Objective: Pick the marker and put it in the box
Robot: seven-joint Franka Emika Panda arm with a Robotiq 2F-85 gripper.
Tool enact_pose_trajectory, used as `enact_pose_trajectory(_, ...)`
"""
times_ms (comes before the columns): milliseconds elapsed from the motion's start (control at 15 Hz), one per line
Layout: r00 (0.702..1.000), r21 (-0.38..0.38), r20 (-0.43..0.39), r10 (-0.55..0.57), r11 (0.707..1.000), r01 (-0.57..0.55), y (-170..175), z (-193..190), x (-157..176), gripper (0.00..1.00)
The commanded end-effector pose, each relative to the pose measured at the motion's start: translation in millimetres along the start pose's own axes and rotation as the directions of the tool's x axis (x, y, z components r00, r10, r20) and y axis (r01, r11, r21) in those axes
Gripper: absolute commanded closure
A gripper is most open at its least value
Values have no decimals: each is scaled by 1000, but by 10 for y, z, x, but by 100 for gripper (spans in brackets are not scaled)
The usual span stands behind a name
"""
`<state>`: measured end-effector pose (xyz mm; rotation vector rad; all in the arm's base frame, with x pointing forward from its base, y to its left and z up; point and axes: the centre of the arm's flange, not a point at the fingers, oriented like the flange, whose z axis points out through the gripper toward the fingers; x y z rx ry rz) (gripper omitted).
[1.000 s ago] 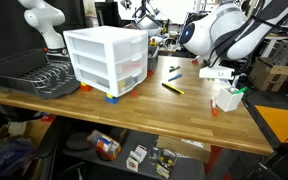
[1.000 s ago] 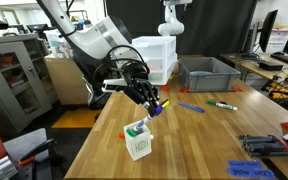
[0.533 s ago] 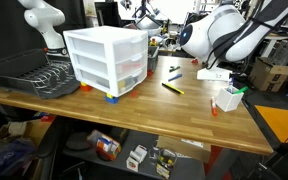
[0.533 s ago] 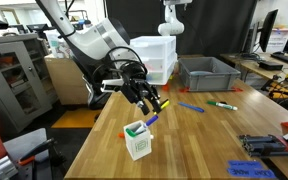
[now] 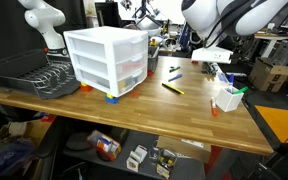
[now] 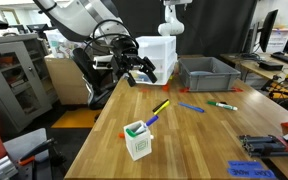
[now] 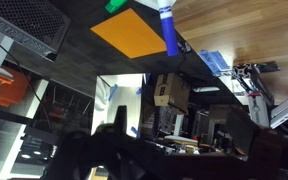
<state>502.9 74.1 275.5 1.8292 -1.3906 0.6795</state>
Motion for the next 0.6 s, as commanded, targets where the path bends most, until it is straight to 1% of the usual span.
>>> enact_pose_trajectory(0,1000,13,7,2,1000,-2,63,-64,36,0)
enact_pose_trajectory(133,1000,19,17,-2,1000,1,122,-27,28,0)
enact_pose_trajectory(533,1000,19,23,-6,1000,6,118,7,3,0)
